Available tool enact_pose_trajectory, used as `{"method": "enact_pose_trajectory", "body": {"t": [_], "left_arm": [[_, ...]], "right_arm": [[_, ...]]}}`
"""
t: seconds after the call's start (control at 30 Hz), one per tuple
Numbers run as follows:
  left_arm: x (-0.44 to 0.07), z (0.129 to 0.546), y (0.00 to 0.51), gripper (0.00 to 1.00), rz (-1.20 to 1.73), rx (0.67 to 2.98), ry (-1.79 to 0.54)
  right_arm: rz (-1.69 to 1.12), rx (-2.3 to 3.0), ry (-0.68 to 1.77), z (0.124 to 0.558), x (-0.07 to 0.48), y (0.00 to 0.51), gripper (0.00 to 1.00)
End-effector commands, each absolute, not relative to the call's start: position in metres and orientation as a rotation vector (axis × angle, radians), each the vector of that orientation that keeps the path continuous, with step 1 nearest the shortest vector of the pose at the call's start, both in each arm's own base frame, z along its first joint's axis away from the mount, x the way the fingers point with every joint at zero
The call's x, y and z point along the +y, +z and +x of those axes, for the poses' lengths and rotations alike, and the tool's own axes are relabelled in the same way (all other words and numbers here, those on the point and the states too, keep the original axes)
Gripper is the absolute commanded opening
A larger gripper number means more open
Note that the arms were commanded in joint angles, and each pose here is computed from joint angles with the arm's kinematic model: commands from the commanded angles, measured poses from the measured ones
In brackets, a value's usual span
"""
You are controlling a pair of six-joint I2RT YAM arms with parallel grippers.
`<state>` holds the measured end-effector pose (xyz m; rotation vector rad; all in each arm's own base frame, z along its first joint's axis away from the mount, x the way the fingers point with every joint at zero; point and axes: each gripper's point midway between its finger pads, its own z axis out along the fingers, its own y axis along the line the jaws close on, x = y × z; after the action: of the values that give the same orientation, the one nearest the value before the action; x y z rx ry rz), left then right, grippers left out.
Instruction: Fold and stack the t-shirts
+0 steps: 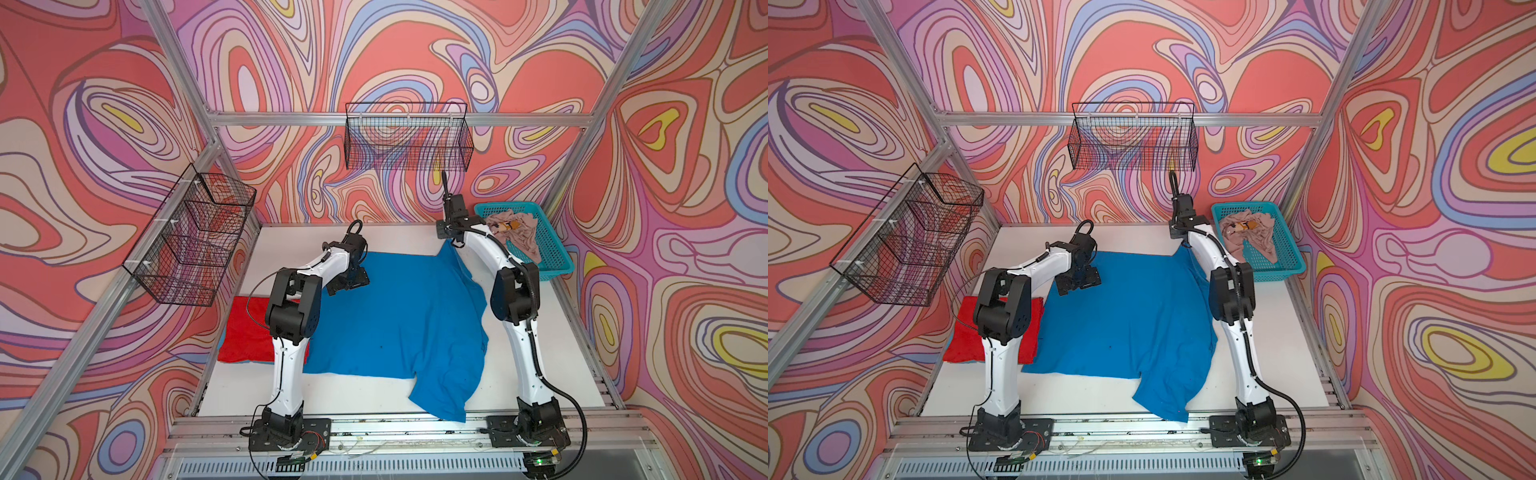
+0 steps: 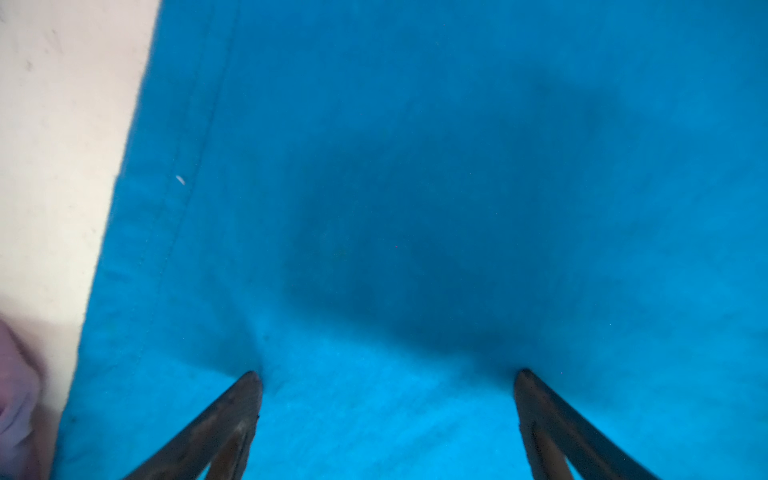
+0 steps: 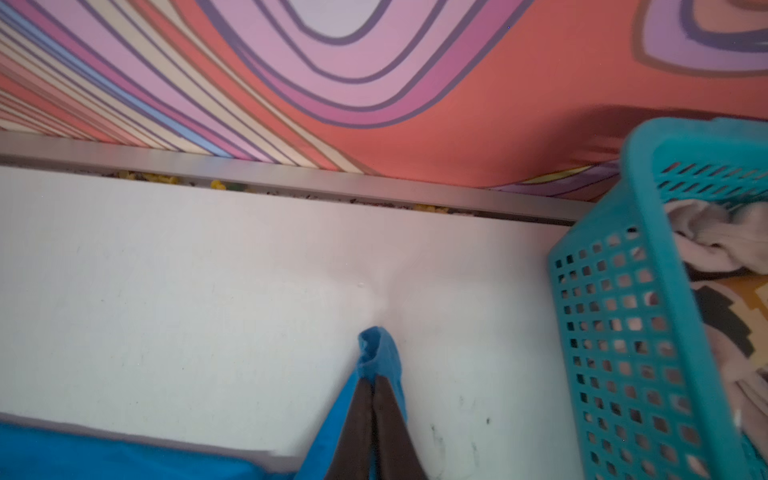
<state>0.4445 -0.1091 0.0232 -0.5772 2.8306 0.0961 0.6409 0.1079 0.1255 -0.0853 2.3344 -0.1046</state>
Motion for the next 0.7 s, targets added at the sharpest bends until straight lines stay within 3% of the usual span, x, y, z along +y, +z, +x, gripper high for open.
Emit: {"method": "enact_pose_trajectory", "body": {"t": [0.0, 0.43, 0.5, 0.57, 0.67], "left_arm": [[-0.087, 0.427, -0.005, 0.97, -0.615, 2.883, 0.262], [-0.078, 0.425, 0.002, 0.97, -0.623, 2.864, 0.32], [-0.077, 0.426, 0.003, 0.97, -0.621, 2.862, 0.321], [-0.077, 0.426, 0.004, 0.97, -0.624, 2.858, 0.321], [-0.076, 0.425, 0.004, 0.97, -0.623, 2.859, 0.325]], "right_arm": [[-0.064, 2.372, -0.095, 0.636, 0.082, 0.119, 0.0], [0.088, 2.315, -0.315, 0.651, 0.017, 0.113, 0.0], [0.087, 2.297, -0.28, 0.654, 0.022, 0.121, 0.13], [0.074, 2.29, -0.201, 0.657, 0.031, 0.131, 0.32], [0.107, 2.257, -0.139, 0.655, 0.038, 0.154, 0.45]]}}
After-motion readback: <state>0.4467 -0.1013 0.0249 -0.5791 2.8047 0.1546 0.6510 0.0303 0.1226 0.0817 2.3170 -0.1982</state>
